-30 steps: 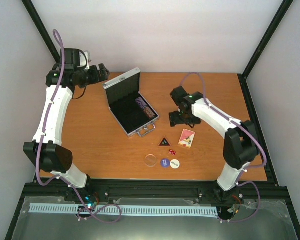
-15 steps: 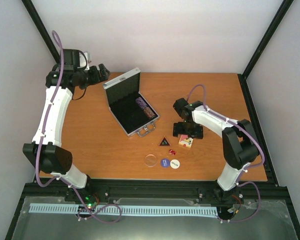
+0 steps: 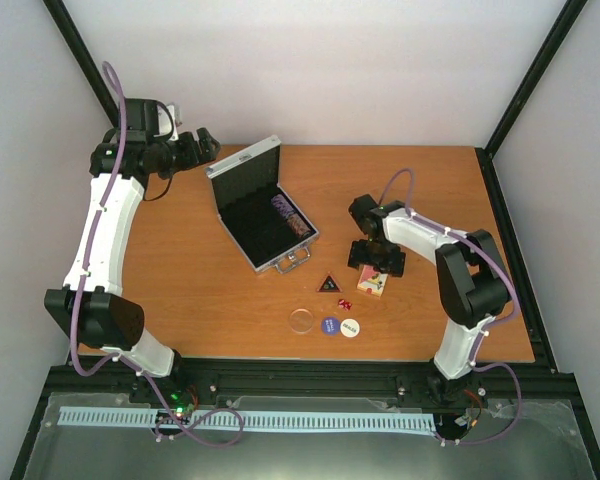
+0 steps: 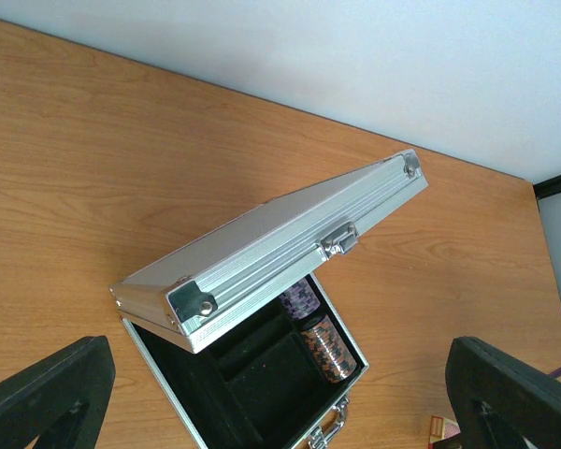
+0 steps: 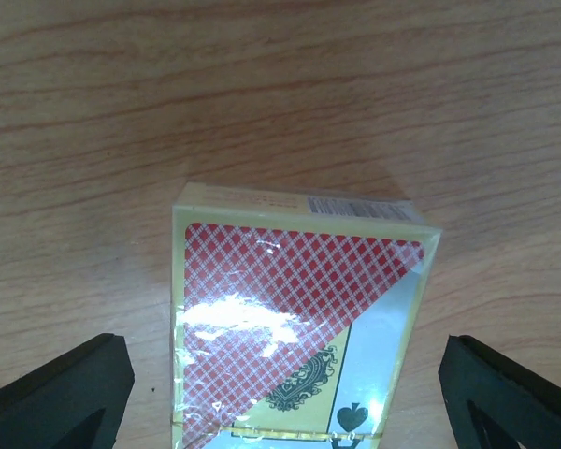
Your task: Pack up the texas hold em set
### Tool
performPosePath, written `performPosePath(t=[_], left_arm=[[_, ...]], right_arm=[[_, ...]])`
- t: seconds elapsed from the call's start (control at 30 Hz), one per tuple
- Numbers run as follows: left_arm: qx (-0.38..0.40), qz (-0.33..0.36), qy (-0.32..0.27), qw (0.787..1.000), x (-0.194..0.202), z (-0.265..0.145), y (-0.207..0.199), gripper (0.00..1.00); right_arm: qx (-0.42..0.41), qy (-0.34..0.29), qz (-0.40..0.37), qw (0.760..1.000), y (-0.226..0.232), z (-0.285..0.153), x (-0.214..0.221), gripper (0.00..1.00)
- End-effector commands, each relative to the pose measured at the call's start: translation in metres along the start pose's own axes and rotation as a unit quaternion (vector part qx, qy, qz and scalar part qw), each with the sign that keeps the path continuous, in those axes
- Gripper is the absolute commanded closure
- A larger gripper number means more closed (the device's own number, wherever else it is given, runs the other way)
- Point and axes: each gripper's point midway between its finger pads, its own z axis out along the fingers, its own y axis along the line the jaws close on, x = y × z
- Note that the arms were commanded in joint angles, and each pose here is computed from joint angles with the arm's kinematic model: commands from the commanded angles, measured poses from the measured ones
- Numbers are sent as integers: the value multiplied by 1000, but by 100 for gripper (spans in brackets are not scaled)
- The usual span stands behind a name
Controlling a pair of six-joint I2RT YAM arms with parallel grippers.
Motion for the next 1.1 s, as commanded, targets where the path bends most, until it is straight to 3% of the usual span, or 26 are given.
performPosePath(t=[0.0,0.4,0.63,0.9,1.07], left_arm=[[9,4,-3,1000,-1,-6,-5,0],[8,3,5,1000,0,2,-3,0],[4,6,5,1000,0,2,-2,0],[3,8,0,1000,-2,-2,-3,0],[-2,9,-3,1000,-2,-3,-1,0]], right_arm=[[2,11,9,1000,-3,8,4,8],[10,28,-6,1000,-11,32,11,12],[2,36,-10,999,-12,38,13,35],[-18,10,-61,998,-4,3,1,92],[-88,-56,-109,989,36,-71,-39,97]])
